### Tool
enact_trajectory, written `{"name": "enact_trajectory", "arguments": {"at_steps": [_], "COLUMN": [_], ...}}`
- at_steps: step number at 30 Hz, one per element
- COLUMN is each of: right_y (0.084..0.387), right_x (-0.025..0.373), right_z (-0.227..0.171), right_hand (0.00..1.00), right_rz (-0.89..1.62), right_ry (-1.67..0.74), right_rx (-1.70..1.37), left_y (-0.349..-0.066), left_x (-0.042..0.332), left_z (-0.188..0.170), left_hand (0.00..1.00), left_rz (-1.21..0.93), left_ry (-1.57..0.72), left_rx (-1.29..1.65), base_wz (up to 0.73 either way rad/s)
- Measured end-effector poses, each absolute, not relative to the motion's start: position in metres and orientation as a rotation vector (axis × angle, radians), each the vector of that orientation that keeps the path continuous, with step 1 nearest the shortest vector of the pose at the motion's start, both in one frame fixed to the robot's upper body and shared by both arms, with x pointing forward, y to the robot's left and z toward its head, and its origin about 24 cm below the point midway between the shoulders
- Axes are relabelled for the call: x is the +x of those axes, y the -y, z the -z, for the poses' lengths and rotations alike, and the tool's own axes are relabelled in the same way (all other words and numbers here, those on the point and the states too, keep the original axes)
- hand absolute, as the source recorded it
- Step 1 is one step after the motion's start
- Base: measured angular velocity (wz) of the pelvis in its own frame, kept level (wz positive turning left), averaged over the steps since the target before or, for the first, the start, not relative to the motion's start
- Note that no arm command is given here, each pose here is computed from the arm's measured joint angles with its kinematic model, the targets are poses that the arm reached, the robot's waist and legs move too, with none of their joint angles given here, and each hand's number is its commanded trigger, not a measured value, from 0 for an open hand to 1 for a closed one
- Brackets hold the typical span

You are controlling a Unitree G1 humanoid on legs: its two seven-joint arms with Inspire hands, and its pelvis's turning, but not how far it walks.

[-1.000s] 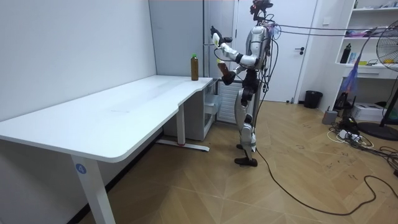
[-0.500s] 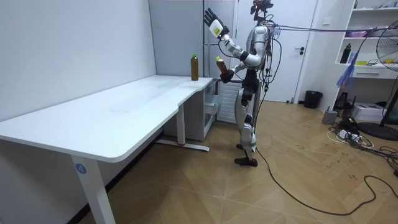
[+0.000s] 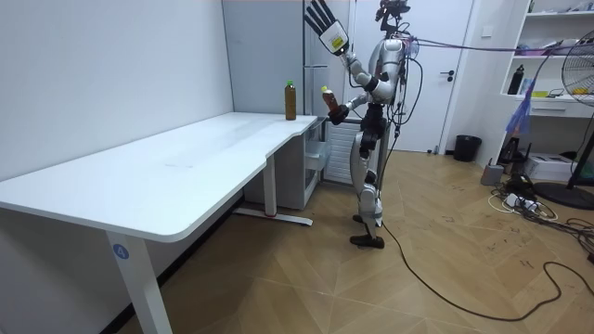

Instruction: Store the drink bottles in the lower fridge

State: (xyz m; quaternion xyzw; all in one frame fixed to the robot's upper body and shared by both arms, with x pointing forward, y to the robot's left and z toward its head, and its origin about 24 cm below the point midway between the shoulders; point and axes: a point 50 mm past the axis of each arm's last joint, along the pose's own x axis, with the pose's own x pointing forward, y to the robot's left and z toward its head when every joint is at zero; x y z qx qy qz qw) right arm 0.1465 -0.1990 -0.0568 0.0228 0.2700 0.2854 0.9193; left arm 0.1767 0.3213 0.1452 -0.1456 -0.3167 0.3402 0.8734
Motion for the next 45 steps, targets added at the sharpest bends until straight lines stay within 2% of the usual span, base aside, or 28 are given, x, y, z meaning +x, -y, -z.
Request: {"name": "enact_trajectory", "arguments": {"at_steps": [4,9,17,19,22,29,33,37,45], "right_y": [0.196,0.183,0.168,0.164,0.164,0.172,0.175,0.178,0.183], "right_x": [0.145,0.141,0.145,0.144,0.143,0.145,0.150,0.148,0.143], "right_z": [0.060,0.067,0.070,0.070,0.071,0.070,0.070,0.072,0.083], "right_hand": [1.00,1.00,1.00,1.00,1.00,1.00,1.00,1.00,1.00], "right_rz": [-0.563,-0.570,-0.592,-0.607,-0.613,-0.600,-0.599,-0.588,-0.546], "right_ry": [-0.574,-0.629,-0.646,-0.651,-0.663,-0.669,-0.673,-0.698,-0.755], "right_rx": [0.045,0.069,0.078,0.075,0.074,0.050,0.032,0.028,0.032], "left_y": [-0.344,-0.344,-0.318,-0.308,-0.299,-0.291,-0.278,-0.267,-0.258], "left_x": [0.157,0.138,0.112,0.090,0.063,0.023,0.008,0.008,0.017], "left_z": [-0.091,-0.017,0.068,0.098,0.120,0.141,0.150,0.157,0.160], "left_hand": [0.00,0.00,0.00,0.00,0.00,0.00,0.00,0.00,0.00], "left_rz": [-0.988,-1.184,-1.224,-1.186,-1.147,-1.022,-0.801,-0.602,-0.456], "left_ry": [0.434,0.064,-0.405,-0.600,-0.779,-1.001,-1.153,-1.250,-1.252], "left_rx": [-0.431,-0.447,-0.392,-0.328,-0.298,-0.284,-0.200,-0.142,-0.179], "base_wz": [-0.01,0.03,0.01,-0.08,-0.02,-0.01,0.03,-0.02,-0.07]}}
